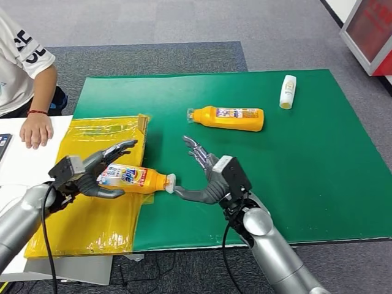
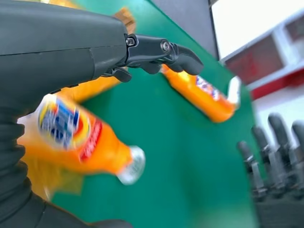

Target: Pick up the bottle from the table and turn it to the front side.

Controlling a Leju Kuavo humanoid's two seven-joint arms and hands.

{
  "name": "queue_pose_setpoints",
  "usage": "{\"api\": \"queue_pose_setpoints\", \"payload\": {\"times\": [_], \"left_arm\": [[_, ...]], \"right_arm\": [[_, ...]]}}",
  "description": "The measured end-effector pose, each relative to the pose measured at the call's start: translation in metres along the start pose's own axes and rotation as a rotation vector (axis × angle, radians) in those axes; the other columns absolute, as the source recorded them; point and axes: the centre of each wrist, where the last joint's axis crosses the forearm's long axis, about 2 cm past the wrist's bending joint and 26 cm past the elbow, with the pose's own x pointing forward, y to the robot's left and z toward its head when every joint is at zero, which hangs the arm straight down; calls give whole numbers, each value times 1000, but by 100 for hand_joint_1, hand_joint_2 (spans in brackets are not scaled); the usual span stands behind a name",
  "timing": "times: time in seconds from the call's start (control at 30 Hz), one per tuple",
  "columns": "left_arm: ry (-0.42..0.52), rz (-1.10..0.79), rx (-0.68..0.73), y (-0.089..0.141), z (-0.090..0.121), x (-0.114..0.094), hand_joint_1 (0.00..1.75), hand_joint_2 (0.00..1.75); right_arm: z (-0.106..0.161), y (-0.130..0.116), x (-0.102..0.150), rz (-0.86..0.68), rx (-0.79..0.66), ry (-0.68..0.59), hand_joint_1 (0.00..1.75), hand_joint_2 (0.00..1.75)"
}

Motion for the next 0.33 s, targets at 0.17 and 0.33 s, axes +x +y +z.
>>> {"api": "queue_pose_setpoints", "payload": {"times": [0.17,0.33], "left_arm": [[-89,161,119,-39,25,-15,0,175],[-109,197,227,-61,34,-20,0,175]], "right_arm": [[18,-18,3,-100,-8,-36,0,175],[31,-30,3,-104,-47,-33,0,175]]}}
